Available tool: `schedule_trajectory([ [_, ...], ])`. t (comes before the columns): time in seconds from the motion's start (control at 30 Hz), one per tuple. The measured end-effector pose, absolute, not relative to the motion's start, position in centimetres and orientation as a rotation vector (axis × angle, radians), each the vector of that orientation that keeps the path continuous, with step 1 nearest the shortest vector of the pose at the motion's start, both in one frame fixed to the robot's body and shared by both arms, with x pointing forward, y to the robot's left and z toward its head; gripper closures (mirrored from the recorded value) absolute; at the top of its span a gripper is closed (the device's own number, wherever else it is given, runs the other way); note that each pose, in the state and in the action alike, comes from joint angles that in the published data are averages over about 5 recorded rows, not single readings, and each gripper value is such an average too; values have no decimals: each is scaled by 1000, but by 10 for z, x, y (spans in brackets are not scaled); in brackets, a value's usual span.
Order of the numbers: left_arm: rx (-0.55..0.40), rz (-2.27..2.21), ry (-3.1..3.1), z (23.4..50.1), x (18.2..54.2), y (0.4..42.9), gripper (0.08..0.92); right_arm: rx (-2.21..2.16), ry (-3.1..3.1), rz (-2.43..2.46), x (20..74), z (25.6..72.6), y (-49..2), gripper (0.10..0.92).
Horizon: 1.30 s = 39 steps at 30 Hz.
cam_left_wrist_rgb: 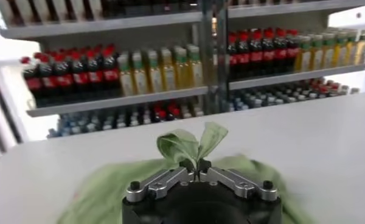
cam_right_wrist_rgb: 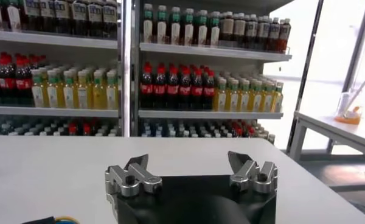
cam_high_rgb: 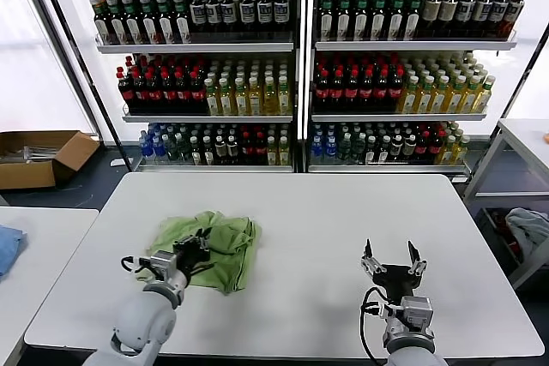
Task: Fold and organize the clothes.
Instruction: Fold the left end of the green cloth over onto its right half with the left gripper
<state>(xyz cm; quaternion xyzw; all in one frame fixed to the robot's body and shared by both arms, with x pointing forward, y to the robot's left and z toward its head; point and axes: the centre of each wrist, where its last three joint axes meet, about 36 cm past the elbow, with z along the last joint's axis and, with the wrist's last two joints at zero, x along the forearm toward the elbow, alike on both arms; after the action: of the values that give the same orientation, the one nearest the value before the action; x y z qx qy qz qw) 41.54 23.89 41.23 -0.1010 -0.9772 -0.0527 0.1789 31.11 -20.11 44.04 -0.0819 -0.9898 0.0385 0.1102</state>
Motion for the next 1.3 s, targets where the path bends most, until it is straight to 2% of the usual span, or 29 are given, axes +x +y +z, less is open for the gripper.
schedule_trajectory([
  [0.33,-353,-147,-2743,404,411,210,897,-237,-2889,116,306,433,-197,200],
  [0.57,-403,-144,-2712,386,405,193,881,-237,-2882,129,303,432,-196,200],
  [0.7,-442,-110,-2708,377,399,181,789,-235,-2884,126,304,432,-195,200],
  [1.03,-559,24,-2715,368,381,150,494,-229,-2883,116,305,428,-190,200],
  [1.3,-697,178,-2697,377,366,138,270,-227,-2881,123,308,425,-190,200],
])
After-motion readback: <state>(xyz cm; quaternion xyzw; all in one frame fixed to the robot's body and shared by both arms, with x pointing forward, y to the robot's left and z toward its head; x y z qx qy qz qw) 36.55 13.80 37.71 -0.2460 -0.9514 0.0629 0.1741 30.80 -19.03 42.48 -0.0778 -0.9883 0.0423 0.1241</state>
